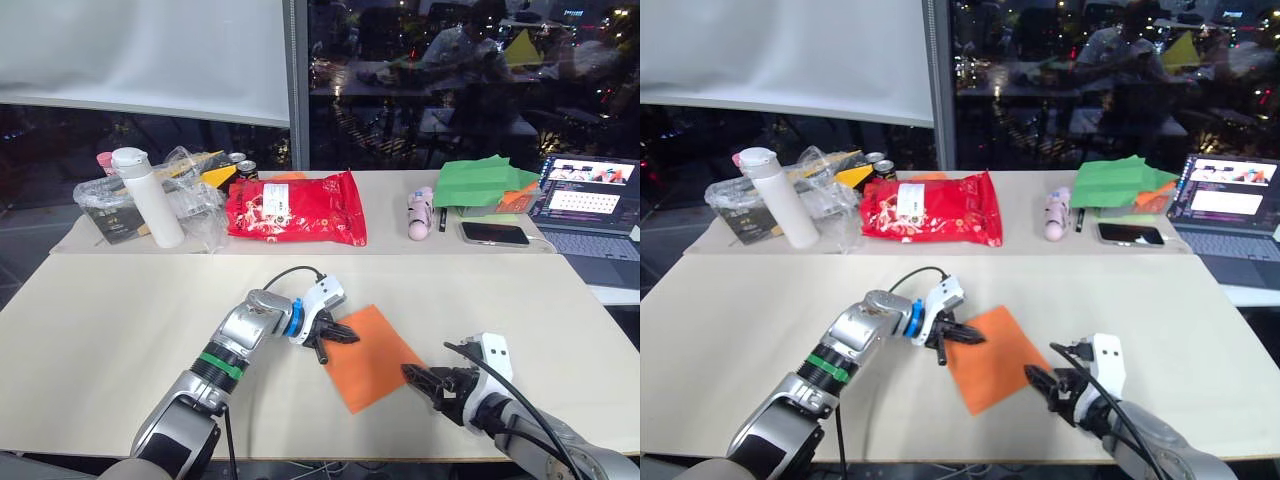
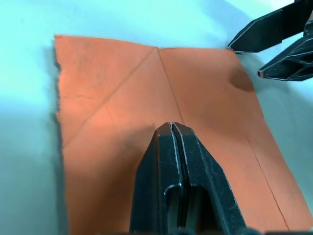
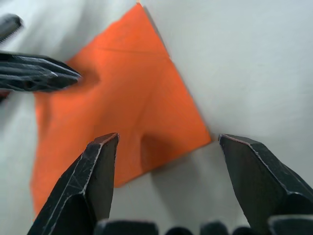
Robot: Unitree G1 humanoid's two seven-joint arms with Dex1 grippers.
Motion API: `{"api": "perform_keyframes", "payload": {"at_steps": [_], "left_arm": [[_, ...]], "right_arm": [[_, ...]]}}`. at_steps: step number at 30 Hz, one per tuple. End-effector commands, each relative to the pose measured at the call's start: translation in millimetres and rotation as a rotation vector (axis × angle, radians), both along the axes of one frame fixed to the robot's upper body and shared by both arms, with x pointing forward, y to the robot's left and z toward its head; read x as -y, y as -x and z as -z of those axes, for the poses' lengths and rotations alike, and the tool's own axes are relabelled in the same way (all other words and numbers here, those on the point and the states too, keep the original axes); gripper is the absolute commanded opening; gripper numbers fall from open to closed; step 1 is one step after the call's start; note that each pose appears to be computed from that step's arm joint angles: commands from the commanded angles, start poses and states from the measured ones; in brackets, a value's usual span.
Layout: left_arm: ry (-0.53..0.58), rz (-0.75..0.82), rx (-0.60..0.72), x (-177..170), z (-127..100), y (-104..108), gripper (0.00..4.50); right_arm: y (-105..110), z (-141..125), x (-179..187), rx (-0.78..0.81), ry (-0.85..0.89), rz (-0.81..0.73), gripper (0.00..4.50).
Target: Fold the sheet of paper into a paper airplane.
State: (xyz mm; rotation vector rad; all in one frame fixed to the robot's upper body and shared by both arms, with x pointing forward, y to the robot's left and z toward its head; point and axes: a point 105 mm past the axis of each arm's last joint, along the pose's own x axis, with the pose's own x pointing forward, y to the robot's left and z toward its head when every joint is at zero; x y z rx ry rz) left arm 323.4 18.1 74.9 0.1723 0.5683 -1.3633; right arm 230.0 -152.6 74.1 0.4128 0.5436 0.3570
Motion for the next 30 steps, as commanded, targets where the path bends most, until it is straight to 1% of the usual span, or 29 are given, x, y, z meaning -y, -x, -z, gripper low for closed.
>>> {"api": "perform_keyframes", "payload": {"at_steps": [1, 4, 6, 7, 8, 12, 13, 14, 15, 16, 20, 24, 27, 29, 30], "left_arm": [[0.018, 0.022, 0.036, 5.6, -8.9, 2.3, 0.0], [0.015, 0.021, 0.033, 5.3, -7.2, 3.9, 0.0], [0.015, 0.01, 0.026, 3.5, -6.7, 4.3, 0.0], [0.015, -0.001, 0.021, 2.1, -6.3, 4.3, 0.0], [0.014, -0.009, 0.014, 0.3, -5.4, 5.4, 0.0], [0.008, -0.023, -0.005, -3.8, 0.6, 12.1, 0.0], [0.006, -0.028, -0.007, -4.8, 1.4, 12.9, 0.0], [0.006, -0.035, -0.006, -5.7, 1.3, 12.8, 0.0], [0.007, -0.046, -0.001, -7.0, -0.1, 11.6, 0.0], [0.009, -0.056, 0.003, -8.1, -1.8, 10.1, 0.0], [0.025, -0.105, 0.038, -16.5, -16.1, -0.5, 0.0], [0.045, -0.13, 0.062, -28.9, -31.6, -5.7, 0.0], [0.07, -0.097, 0.082, -36.7, -44.3, -0.7, 0.0], [0.127, -0.101, 0.137, -41.3, -60.3, -3.0, 0.0], [0.144, -0.101, 0.154, -43.9, -64.8, -3.2, 0.0]], "right_arm": [[3.1, 1.9, -11.6, -0.018, -0.059, -0.031, 3.62], [1.7, 3.8, -9.0, -0.019, -0.071, -0.011, 3.62], [-3.5, 3.4, -0.6, -0.006, -0.056, 0.02, 3.07], [-6.2, 2.1, 2.7, 0.003, -0.065, 0.036, 2.9], [-8.6, -1.3, 3.4, 0.016, -0.086, 0.039, 2.48], [-11.8, -8.4, -2.7, 0.041, -0.141, 0.004, 1.15], [-13.9, -9.6, -4.4, 0.049, -0.155, -0.001, 0.72], [-16.8, -10.7, -4.9, 0.055, -0.17, 0.002, 0.47], [-20.2, -12.1, -5.0, 0.061, -0.182, 0.002, 0.11], [-23.0, -13.3, -5.0, 0.066, -0.191, -0.001, 0.03], [-37.1, -21.1, -3.8, 0.086, -0.203, -0.038, 0.03], [-47.7, -27.9, -1.1, 0.088, -0.132, -0.14, 0.03], [-53.2, -30.3, 1.6, 0.077, 0.002, -0.289, 0.03], [-59.1, -32.6, 1.0, 0.08, 0.134, -0.45, 0.03], [-62.5, -33.8, 0.9, 0.085, 0.189, -0.517, 0.03]]}}
